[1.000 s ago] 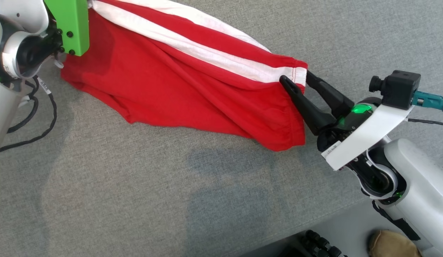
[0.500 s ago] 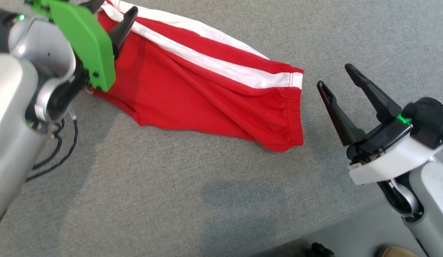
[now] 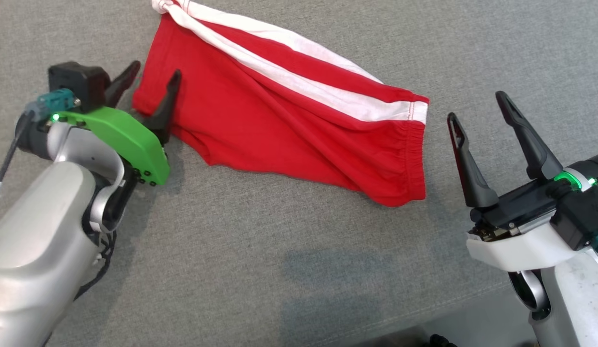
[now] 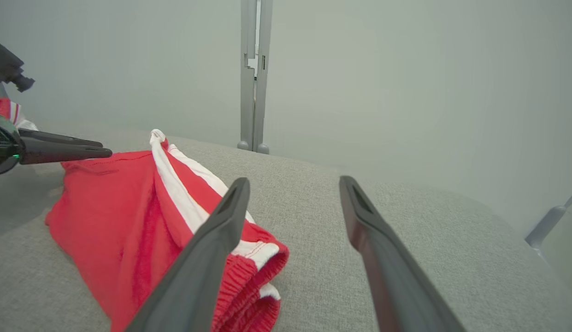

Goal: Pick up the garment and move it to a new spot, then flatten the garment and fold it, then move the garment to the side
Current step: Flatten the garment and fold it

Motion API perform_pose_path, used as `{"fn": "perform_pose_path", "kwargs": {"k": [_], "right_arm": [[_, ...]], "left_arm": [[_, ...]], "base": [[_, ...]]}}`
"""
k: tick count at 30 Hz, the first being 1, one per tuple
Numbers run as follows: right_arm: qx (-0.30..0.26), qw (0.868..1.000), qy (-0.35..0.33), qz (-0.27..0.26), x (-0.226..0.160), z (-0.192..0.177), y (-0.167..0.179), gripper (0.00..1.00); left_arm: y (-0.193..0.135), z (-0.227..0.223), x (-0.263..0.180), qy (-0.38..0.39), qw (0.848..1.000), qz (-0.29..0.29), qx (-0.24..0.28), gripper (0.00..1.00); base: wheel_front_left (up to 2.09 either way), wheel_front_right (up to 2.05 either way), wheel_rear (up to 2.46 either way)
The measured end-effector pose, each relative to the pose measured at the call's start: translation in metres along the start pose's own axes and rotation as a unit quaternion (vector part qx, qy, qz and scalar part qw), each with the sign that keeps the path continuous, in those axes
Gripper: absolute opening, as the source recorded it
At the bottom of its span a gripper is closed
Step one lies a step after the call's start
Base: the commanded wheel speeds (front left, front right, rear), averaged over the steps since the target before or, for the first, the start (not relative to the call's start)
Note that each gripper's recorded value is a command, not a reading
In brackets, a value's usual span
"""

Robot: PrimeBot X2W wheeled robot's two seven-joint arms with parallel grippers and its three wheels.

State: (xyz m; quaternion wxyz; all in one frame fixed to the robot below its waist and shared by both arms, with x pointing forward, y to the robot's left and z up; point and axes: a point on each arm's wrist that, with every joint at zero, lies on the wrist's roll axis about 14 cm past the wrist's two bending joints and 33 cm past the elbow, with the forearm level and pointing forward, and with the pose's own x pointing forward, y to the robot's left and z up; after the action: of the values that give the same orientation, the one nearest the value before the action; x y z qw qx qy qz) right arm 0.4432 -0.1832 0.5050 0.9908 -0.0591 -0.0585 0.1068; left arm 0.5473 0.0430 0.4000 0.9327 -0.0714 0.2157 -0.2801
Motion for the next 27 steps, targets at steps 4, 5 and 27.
{"fn": "perform_pose_path", "kwargs": {"k": [4, 5, 27], "right_arm": [[0.005, 1.000, 0.015, -0.015, -0.003, -0.011, -0.001, 1.00], [0.008, 1.000, 0.024, -0.016, -0.005, -0.016, 0.001, 1.00], [0.044, 0.995, 0.076, -0.051, -0.035, -0.043, 0.000, 1.00]], "left_arm": [[0.005, -0.013, 0.002, 0.007, 1.000, 0.007, -0.016, 1.00], [0.008, -0.018, 0.001, 0.011, 1.000, 0.010, -0.020, 1.00], [-0.019, -0.041, -0.007, 0.123, 0.991, -0.021, -0.043, 0.00]], "base": [[0.00, 0.00, 0.00], [0.00, 0.00, 0.00], [0.00, 0.00, 0.00]]}}
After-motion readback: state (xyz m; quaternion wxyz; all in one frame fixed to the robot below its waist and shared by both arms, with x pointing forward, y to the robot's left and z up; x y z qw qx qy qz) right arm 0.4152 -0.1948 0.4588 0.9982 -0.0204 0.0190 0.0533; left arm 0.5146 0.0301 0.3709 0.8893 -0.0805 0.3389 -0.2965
